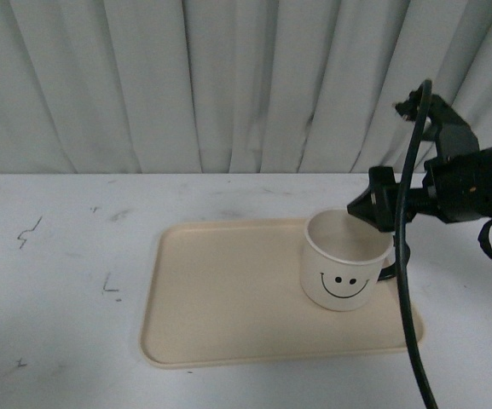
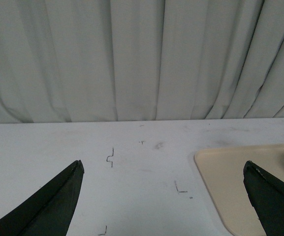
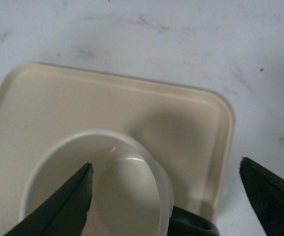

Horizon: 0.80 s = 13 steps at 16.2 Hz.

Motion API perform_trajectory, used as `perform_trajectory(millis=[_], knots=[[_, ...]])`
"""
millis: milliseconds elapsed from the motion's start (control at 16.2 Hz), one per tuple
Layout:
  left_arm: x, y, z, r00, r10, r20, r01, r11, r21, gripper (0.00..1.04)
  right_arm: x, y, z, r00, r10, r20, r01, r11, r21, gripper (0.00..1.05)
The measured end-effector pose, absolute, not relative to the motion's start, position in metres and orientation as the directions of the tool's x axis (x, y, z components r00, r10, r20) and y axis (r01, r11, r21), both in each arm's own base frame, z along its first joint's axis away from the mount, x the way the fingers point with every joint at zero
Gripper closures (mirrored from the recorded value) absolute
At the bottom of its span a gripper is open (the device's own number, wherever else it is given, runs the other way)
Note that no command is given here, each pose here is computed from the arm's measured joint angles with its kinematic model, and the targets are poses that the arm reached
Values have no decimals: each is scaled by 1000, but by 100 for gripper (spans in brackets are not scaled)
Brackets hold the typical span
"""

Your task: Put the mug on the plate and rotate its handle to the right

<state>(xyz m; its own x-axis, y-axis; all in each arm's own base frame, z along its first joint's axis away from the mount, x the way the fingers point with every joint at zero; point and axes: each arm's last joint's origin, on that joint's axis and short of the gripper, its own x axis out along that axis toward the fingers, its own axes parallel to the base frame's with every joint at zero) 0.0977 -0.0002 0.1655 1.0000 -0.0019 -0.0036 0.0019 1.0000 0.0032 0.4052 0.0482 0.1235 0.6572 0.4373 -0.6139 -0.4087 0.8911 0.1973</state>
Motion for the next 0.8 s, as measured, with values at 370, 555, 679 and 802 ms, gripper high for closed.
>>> perform_trajectory(millis=[370, 555, 679, 802], knots=[[98, 0, 166, 1000, -2, -3, 2, 1000, 3, 7, 380, 21, 217, 895, 333, -298, -313, 943, 113, 6], [98, 0, 166, 1000, -2, -3, 2, 1000, 3, 7, 325, -19, 247, 985, 153, -77, -153, 988, 11, 7], [98, 0, 166, 1000, -2, -3, 2, 1000, 3, 7, 290, -28, 230, 999, 10, 31, -10, 1000, -11, 27], [98, 0, 166, 1000, 0, -4, 0, 1000, 3, 7, 245, -29, 198, 1000, -8, -16, 8, 1000, -5, 51]])
